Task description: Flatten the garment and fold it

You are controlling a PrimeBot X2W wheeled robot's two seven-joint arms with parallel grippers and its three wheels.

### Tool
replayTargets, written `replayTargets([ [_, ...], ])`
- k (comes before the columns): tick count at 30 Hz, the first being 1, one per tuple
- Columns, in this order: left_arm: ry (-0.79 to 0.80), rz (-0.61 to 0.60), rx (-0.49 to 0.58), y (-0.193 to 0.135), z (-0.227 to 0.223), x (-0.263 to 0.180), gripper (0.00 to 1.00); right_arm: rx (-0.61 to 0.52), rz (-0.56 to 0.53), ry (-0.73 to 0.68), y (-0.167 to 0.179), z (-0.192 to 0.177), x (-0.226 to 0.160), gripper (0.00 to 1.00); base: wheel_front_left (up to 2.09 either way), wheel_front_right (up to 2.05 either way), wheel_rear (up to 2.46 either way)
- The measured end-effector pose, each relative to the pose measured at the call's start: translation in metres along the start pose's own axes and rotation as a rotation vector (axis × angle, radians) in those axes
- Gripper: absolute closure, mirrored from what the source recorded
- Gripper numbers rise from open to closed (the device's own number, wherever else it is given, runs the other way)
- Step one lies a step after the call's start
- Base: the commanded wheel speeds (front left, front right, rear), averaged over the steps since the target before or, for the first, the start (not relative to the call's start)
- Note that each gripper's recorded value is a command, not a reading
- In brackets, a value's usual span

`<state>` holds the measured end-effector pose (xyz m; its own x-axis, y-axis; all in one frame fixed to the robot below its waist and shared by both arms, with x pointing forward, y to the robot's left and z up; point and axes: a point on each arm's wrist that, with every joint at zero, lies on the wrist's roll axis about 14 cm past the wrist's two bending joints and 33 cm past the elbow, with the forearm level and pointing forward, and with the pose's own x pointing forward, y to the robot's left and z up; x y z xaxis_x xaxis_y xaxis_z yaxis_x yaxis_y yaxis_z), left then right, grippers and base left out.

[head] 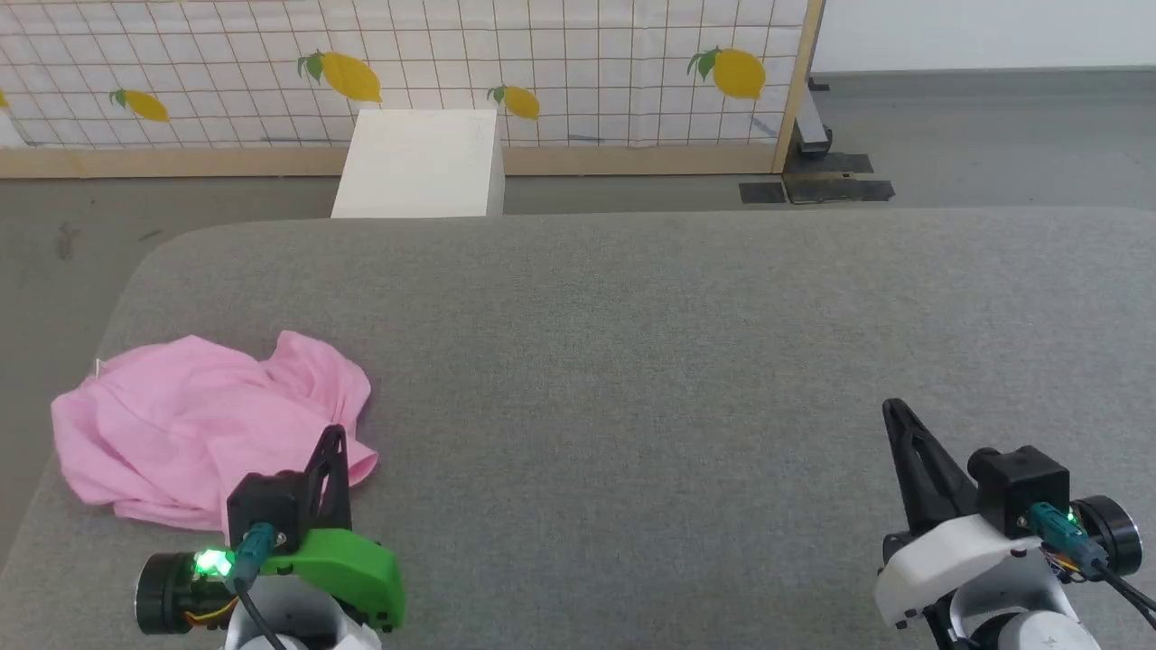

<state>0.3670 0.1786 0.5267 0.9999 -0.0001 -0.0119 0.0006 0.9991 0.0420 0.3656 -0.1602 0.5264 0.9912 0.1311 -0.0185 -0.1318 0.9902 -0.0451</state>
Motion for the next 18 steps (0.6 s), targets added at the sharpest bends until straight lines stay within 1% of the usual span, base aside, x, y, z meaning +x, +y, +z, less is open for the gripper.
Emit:
replayTargets([
  [18,0.000,0.000,0.000,0.0000,0.0000,0.0000,1.00,0.000,0.000,0.000,0.0000,0.0000,0.0000,1.00,0.00,0.00,0.00],
])
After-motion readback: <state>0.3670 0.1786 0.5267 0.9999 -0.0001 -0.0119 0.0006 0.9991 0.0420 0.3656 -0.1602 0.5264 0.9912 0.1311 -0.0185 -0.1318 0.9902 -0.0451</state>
